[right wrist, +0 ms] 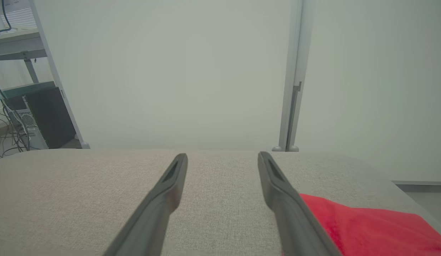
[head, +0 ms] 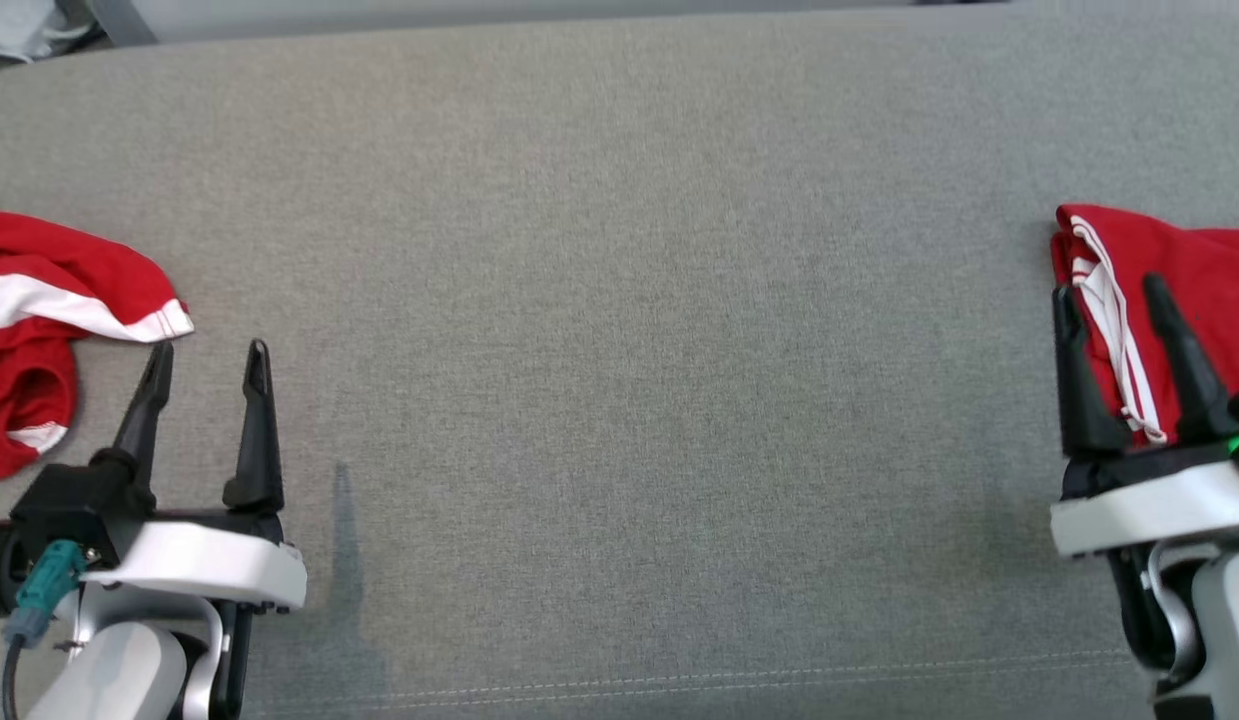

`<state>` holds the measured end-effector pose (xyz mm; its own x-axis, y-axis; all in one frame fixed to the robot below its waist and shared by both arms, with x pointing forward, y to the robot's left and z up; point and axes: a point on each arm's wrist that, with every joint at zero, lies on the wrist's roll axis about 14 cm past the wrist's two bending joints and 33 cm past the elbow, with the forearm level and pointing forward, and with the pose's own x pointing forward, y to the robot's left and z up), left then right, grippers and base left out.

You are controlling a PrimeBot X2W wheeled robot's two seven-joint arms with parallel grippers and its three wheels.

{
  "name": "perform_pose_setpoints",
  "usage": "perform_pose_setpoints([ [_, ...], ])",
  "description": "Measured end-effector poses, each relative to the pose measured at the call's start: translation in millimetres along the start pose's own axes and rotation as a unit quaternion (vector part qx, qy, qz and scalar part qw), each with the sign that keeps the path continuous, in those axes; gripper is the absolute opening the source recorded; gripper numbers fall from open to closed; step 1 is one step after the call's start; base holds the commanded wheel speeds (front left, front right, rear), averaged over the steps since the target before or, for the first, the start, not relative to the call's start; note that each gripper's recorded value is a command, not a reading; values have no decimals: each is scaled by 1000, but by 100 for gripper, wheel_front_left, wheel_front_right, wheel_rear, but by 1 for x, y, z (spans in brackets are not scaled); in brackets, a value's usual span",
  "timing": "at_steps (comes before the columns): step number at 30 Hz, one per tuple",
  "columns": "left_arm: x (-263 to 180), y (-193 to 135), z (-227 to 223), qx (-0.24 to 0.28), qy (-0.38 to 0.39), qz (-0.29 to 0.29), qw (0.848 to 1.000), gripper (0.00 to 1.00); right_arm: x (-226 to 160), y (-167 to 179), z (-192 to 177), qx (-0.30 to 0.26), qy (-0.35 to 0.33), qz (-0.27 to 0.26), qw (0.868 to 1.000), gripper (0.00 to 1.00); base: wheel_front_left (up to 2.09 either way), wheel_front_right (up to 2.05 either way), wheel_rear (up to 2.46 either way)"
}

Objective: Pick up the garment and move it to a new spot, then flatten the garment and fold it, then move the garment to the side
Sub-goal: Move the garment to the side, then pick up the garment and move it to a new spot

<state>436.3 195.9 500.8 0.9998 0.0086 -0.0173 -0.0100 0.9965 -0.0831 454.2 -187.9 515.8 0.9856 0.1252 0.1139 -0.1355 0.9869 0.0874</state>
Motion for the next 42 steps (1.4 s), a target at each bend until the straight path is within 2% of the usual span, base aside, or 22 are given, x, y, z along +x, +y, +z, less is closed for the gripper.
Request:
perform_pose_setpoints([
  [9,-27,7,3,-10,0,9,1000,100,-40,10,-9,11,25,-9,1000,100,0,0,0],
  [18,-42,11,3,-14,0,12,1000,100,-59,14,-4,18,26,-15,999,100,0,0,0],
  [31,-48,26,13,-26,-17,36,999,100,-75,14,1,18,24,-25,999,100,0,0,0],
  [42,-51,24,8,-23,-17,27,999,100,-75,13,2,16,25,-28,999,100,0,0,0],
])
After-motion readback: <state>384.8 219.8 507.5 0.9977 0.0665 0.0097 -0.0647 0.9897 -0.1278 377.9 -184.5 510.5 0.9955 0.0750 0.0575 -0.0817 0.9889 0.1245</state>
